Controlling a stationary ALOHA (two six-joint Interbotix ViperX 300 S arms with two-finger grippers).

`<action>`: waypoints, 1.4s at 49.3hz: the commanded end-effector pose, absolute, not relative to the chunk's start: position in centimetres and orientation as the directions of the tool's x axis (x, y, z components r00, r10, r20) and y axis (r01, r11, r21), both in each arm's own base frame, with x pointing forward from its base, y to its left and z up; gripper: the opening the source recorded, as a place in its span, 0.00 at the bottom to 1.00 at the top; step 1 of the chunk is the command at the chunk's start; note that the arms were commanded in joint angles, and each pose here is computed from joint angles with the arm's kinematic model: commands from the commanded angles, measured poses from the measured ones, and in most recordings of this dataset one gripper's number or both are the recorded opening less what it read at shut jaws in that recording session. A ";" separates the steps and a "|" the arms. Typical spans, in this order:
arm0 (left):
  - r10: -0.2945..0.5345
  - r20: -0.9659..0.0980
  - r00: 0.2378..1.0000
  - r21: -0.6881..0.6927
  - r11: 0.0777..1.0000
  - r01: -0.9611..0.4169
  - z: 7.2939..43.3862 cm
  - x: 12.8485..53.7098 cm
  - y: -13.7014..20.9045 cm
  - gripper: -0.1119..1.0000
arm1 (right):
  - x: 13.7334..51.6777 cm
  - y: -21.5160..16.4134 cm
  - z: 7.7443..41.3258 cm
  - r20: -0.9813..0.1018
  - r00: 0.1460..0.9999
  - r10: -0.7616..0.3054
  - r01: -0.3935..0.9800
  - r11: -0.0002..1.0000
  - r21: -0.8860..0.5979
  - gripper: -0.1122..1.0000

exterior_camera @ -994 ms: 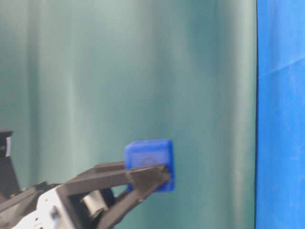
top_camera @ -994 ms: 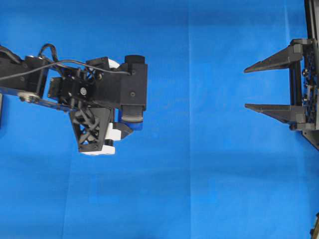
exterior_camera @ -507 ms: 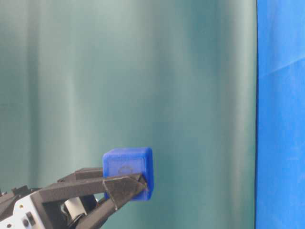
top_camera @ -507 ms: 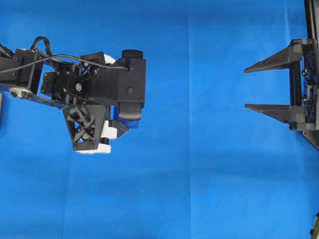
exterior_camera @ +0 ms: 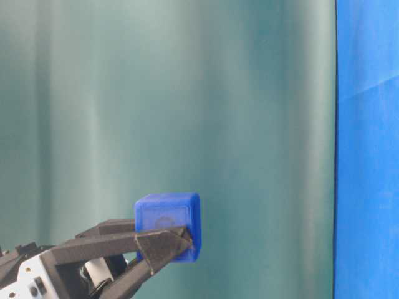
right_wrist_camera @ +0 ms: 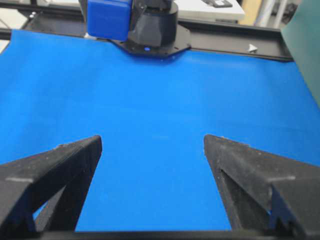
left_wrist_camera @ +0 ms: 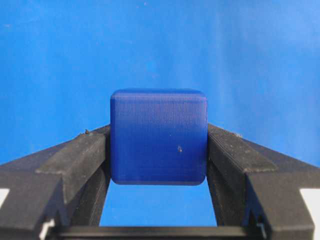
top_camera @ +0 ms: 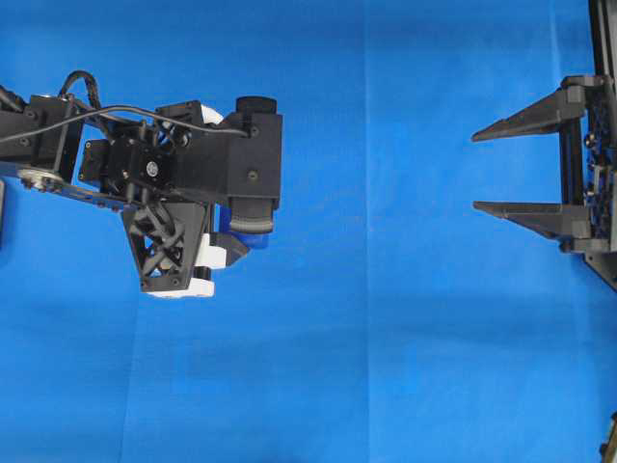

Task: Handover the blue block to the right arm after grasping it with the left arm, then place it in the designated position.
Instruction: 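Lift the blue cube with the left gripper, then rotate the left gripper to hold the cube up toward the right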

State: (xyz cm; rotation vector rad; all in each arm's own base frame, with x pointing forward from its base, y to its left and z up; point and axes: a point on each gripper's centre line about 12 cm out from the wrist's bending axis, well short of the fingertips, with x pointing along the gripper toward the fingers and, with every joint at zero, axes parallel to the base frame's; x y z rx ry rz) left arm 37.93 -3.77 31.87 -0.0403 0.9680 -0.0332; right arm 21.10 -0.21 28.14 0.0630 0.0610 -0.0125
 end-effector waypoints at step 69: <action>-0.080 -0.474 0.877 -0.059 0.997 0.059 35.2 36.7 -3.7 0.54 | 21.3 -0.3 29.3 -0.029 0.999 -0.013 0.015 0.998 0.067 0.97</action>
